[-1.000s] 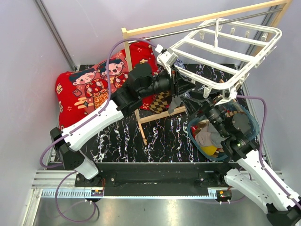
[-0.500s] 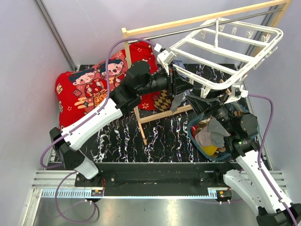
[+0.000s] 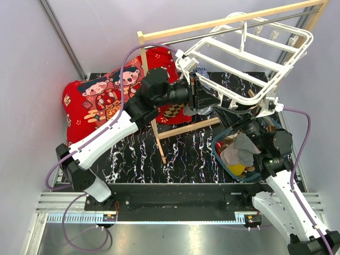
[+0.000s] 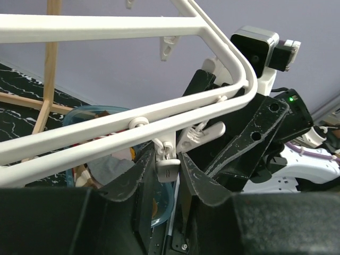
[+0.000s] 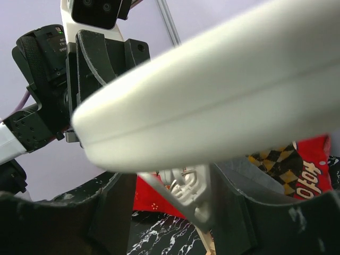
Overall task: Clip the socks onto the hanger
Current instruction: Open the clamp at the hanger.
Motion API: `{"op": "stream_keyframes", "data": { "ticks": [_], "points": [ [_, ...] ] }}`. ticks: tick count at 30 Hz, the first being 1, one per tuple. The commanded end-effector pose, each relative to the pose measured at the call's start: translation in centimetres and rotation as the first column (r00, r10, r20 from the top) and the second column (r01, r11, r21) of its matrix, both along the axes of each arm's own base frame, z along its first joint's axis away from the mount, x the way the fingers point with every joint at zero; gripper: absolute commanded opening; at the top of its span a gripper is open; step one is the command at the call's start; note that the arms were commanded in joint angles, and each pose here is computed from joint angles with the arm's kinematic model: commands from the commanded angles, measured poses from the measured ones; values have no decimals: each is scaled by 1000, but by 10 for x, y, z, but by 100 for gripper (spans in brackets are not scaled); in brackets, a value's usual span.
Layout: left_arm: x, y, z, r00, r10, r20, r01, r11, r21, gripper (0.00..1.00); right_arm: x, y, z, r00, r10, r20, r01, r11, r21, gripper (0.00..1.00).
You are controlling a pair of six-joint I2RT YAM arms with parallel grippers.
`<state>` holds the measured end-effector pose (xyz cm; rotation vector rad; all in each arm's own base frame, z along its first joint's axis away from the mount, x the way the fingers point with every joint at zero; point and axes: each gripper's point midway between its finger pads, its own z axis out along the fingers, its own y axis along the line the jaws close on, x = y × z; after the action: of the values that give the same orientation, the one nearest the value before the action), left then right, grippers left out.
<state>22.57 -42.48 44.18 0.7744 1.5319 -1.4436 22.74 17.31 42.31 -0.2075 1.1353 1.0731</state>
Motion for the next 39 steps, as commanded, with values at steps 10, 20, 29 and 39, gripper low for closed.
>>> {"op": "stream_keyframes", "data": {
  "ticks": [10,20,29,39],
  "points": [
    [-24,4,37,993,-114,18,116,986,-118,27,-1,-8,11,997,-37,61,35,999,28,45],
    [-5,9,35,1000,15,-8,-16,995,-96,27,-2,-10,4,997,-51,57,50,999,19,13],
    [2,15,28,996,89,26,-87,994,-67,46,-9,-3,12,998,7,68,-6,1000,-4,7],
    [13,22,24,984,175,-12,-175,984,-44,46,-5,-3,7,999,-3,52,4,1000,-14,0]
  ]
}}
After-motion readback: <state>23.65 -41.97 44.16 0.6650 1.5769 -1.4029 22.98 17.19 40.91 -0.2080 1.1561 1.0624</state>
